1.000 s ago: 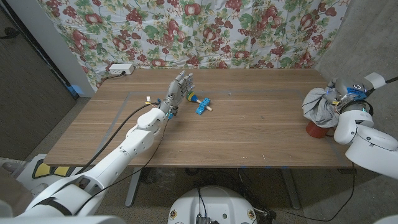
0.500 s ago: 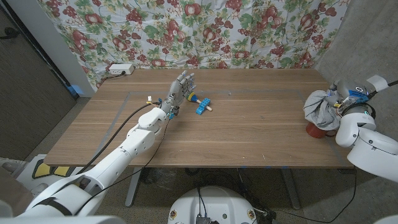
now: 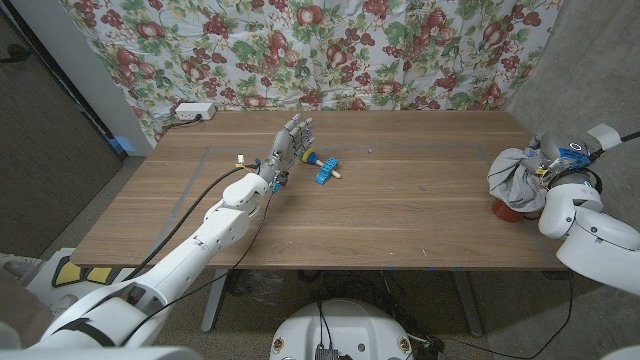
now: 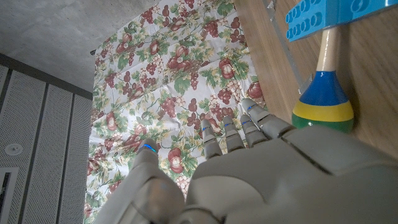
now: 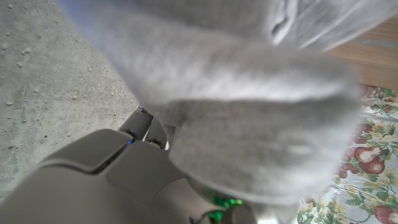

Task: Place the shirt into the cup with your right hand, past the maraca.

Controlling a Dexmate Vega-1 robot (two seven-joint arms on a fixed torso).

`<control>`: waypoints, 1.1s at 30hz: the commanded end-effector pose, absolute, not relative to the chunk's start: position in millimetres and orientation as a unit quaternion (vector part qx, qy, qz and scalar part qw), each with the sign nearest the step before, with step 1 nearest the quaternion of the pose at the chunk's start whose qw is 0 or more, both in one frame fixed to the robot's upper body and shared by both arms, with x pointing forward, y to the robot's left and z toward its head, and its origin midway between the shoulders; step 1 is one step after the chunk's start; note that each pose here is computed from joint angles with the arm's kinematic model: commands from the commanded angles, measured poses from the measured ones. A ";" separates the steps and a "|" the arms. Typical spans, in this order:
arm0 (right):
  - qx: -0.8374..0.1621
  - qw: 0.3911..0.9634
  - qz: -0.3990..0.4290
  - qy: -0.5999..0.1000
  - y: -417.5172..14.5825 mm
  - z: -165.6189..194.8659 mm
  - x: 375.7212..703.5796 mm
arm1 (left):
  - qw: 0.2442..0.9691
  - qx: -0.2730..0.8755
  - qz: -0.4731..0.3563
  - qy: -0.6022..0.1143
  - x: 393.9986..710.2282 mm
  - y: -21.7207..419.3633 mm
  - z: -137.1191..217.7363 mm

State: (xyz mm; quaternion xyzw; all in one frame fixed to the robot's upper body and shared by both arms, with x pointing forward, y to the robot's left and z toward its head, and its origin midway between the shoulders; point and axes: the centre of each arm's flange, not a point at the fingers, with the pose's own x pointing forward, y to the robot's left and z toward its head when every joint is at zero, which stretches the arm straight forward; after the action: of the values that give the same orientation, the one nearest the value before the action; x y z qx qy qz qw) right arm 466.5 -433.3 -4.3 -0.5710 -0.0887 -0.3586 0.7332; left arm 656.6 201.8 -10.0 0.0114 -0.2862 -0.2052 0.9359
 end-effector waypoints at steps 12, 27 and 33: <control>-0.573 0.732 -0.364 -0.064 -423.8 -18.4 468.8 | 0.935 0.008 -0.211 -0.285 661.2 207.4 -9.3; -0.562 0.743 -0.360 -0.050 -413.6 -32.3 472.1 | 0.935 0.009 -0.212 -0.285 664.4 213.1 -8.2; -0.559 0.747 -0.358 -0.048 -410.7 -38.3 471.9 | 0.934 0.010 -0.216 -0.286 665.7 211.7 -5.8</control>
State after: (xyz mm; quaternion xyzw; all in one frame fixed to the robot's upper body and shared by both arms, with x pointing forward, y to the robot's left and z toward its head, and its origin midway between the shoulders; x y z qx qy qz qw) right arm 471.2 -416.4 -27.8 -0.5651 -0.0558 -0.3621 0.7392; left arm 663.4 211.7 -8.5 0.0094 -0.2846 -0.2118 0.9349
